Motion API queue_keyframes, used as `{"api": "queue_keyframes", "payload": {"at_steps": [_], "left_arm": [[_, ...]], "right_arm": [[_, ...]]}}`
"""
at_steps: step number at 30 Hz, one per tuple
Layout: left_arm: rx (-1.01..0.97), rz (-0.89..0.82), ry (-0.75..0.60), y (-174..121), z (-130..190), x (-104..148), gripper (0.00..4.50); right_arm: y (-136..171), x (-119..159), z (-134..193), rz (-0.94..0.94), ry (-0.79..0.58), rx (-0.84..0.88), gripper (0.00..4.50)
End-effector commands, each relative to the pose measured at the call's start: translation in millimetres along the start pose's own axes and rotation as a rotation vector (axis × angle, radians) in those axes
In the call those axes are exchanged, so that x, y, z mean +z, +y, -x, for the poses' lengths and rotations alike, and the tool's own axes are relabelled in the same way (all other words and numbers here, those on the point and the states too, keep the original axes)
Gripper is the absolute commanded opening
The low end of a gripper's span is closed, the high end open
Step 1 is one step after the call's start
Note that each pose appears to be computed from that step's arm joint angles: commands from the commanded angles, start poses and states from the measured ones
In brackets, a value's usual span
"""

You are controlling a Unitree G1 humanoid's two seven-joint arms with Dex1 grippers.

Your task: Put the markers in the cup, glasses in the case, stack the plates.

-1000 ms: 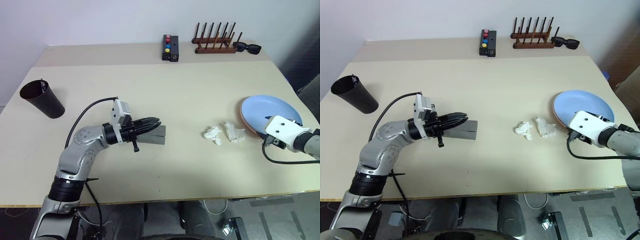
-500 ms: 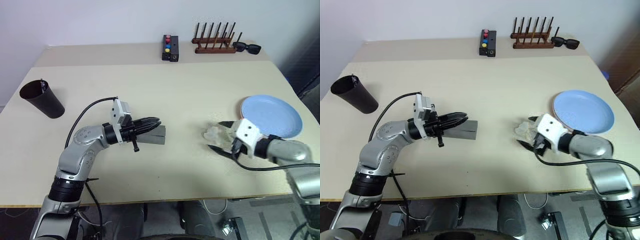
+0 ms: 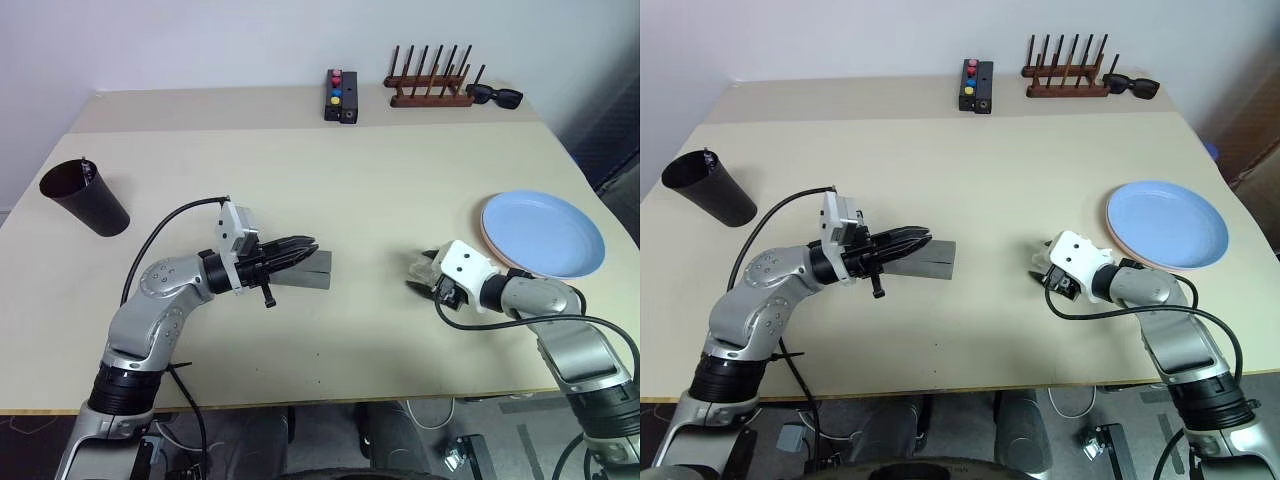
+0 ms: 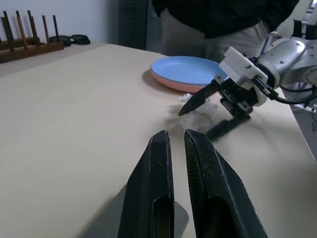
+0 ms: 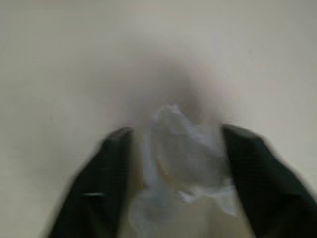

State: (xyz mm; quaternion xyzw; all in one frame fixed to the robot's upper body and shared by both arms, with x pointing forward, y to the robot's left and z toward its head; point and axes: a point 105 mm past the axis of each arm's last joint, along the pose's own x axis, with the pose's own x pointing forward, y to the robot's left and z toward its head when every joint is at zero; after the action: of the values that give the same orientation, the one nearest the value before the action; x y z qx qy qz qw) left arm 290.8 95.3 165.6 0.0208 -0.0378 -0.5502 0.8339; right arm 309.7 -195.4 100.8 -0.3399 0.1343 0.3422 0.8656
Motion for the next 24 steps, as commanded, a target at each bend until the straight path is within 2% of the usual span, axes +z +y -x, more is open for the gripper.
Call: {"api": "queue_keyframes", "payload": {"at_steps": [1,3,7,10,14,18,21,24], "left_arm": [[-0.012,-0.020,-0.025,-4.3,0.5,9.3,0.44],[-0.015,-0.018,-0.027,-4.4,-0.7,9.4,0.44],[-0.021,-0.015,-0.027,-5.3,-1.9,9.0,0.44],[-0.025,-0.014,-0.026,-5.5,-2.3,8.7,0.44],[-0.033,-0.011,-0.028,-6.3,-3.7,8.6,0.44],[-0.035,-0.009,-0.029,-6.7,-4.4,8.2,0.44],[-0.036,-0.010,-0.029,-7.4,-4.6,7.9,0.44],[-0.038,-0.007,-0.029,-7.9,-4.9,7.7,0.44]], "right_arm": [[-12.6,11.7,9.0,0.047,-0.030,-0.039,1.05],[-12.9,19.0,11.4,0.059,-0.055,-0.036,0.07],[-15.4,42.1,19.9,0.071,-0.148,-0.038,0.07],[-35.2,49.9,29.0,0.088,-0.171,-0.128,0.07],[-94.6,22.2,49.2,0.097,-0.021,-0.413,0.07],[-118.9,-13.4,64.3,0.093,0.131,-0.554,0.07],[-121.9,-32.4,69.9,0.087,0.200,-0.576,0.07],[-120.1,-45.2,72.7,0.058,0.228,-0.571,1.04]]}}
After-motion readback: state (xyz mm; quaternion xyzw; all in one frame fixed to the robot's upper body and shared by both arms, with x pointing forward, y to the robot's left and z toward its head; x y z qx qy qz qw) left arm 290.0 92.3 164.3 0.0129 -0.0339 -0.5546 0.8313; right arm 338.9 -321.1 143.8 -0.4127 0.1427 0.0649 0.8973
